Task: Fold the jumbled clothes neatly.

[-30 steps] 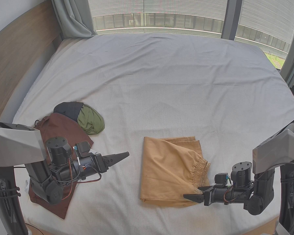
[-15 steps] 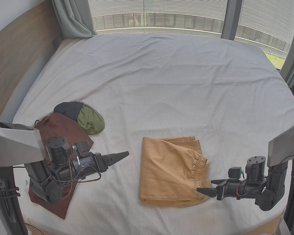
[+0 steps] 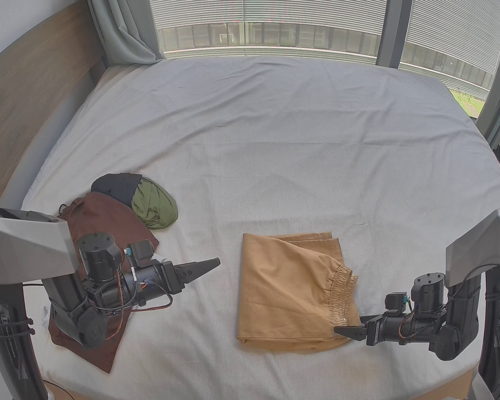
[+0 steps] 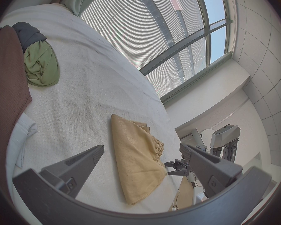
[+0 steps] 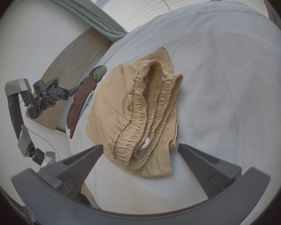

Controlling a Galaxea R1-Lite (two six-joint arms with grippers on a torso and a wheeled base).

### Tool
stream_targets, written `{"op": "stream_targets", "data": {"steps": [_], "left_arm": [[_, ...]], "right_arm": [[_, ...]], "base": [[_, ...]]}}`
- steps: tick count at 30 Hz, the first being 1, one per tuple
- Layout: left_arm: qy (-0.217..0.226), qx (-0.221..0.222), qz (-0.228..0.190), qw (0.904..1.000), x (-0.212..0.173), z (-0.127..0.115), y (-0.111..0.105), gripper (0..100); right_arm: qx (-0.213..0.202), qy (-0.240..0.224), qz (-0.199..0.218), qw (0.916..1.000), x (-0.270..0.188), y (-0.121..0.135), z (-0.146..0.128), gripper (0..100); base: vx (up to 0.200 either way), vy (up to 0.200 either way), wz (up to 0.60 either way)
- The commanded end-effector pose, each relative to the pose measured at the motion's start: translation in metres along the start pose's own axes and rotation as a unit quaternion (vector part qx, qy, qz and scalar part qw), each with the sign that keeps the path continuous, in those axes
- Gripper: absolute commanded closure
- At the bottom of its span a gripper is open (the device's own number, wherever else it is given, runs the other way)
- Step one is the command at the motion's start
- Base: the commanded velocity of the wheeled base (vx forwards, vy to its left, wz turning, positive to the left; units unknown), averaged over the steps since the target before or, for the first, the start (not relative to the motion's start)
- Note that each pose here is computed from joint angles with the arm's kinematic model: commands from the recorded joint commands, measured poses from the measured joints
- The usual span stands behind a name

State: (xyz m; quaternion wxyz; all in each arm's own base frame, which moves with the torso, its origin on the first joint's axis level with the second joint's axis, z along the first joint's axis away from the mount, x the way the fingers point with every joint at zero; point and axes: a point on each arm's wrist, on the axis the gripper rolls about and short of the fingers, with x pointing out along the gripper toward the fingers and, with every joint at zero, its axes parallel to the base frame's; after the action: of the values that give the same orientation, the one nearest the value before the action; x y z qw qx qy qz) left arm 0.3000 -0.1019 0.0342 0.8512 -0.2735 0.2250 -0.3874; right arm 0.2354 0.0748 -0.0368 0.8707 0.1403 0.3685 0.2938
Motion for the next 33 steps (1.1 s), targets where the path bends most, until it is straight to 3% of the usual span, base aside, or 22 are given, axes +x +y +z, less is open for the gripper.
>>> {"op": "stream_targets", "data": {"steps": [1,9,28,29,33], "left_arm": [[0.002,-0.001,0.0,1.0,0.001,-0.001,0.0,0],[0.003,-0.002,0.0,1.0,0.001,-0.002,0.0,0],[0.002,-0.002,0.001,1.0,0.001,-0.002,0.0,0],[0.002,-0.002,0.001,1.0,0.001,-0.002,0.0,0],[0.002,-0.002,0.002,1.0,0.0,-0.001,0.001,0]], "right_arm": [[0.016,0.007,0.003,0.9998,0.007,-0.002,-0.003,0],[0.059,0.011,0.034,0.9976,0.027,0.013,-0.002,0],[0.057,-0.002,0.049,0.9972,0.036,0.02,0.005,0],[0.057,-0.003,0.049,0.9972,0.037,0.02,0.005,100],[0.057,-0.003,0.049,0.9972,0.037,0.02,0.005,100]], "base": [[0.0,0.0,0.0],[0.0,0.0,0.0],[0.0,0.0,0.0],[0.0,0.0,0.0],[0.0,0.0,0.0]]}}
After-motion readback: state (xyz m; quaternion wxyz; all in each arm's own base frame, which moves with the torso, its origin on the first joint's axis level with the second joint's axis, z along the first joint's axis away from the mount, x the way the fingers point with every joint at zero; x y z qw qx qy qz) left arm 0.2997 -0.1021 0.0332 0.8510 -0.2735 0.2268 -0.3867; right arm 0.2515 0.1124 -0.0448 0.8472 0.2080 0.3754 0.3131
